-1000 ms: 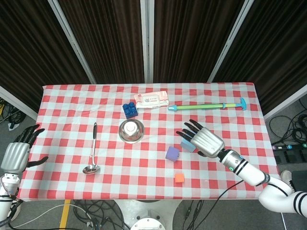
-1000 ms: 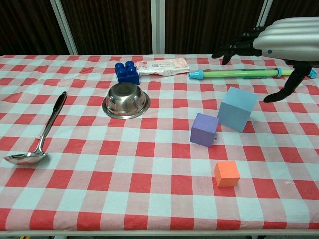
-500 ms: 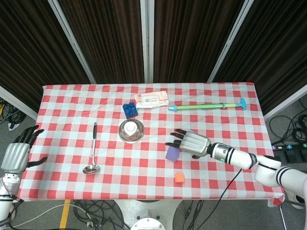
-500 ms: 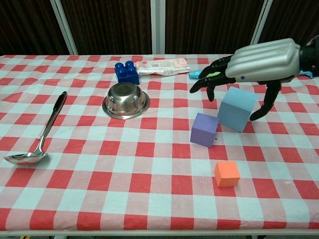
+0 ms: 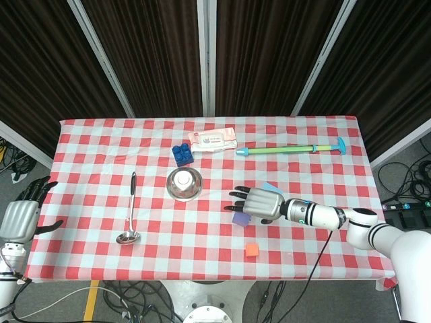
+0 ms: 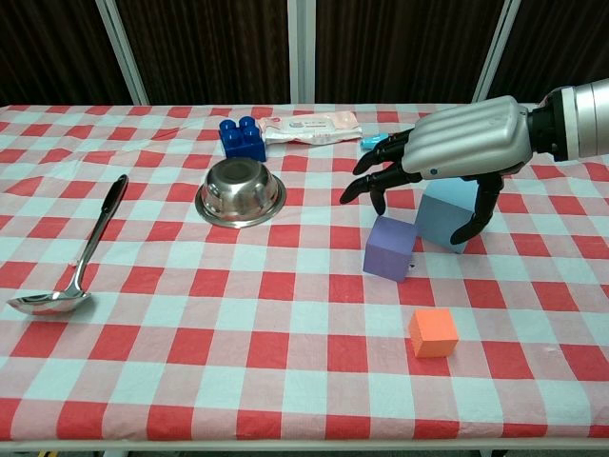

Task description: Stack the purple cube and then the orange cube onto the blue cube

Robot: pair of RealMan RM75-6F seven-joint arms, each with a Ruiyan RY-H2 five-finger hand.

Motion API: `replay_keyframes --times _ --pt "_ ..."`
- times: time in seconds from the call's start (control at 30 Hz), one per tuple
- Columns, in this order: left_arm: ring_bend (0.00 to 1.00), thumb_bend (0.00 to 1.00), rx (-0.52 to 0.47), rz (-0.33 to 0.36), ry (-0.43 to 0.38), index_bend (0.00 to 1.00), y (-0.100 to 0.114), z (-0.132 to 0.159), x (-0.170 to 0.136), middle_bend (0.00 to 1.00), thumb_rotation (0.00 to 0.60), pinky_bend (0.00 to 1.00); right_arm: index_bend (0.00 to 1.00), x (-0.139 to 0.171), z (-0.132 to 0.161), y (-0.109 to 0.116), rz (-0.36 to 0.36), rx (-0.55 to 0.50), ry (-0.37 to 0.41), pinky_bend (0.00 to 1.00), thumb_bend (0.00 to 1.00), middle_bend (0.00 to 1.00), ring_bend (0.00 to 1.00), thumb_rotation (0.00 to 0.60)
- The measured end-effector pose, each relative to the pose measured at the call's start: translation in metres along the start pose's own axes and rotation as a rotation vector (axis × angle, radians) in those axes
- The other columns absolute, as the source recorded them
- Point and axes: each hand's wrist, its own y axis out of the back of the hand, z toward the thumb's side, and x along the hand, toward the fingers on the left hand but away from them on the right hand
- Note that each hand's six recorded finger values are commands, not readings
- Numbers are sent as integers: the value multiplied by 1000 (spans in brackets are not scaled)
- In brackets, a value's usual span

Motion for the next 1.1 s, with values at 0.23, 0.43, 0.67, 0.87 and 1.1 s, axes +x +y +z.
replay_keyframes --times 0.23,0.43,0.67,0.87,1.1 --pt "120 86 17 7 18 226 0 -5 0 205 600 264 0 -13 -5 -6 15 12 26 100 77 278 15 600" --pt "120 86 20 5 34 225 0 -9 1 205 600 264 0 -22 -2 -6 8 14 58 102 77 270 15 600" --pt "120 86 13 12 38 226 2 -11 1 205 600 265 0 -22 -4 4 -17 35 69 102 75 268 15 600" --pt "120 86 9 12 38 226 2 -11 0 205 600 265 0 -24 -5 1 -1 36 57 102 76 267 15 600" --pt "119 86 6 7 44 226 1 -13 0 206 600 264 0 -28 -2 0 10 36 69 102 75 266 15 600"
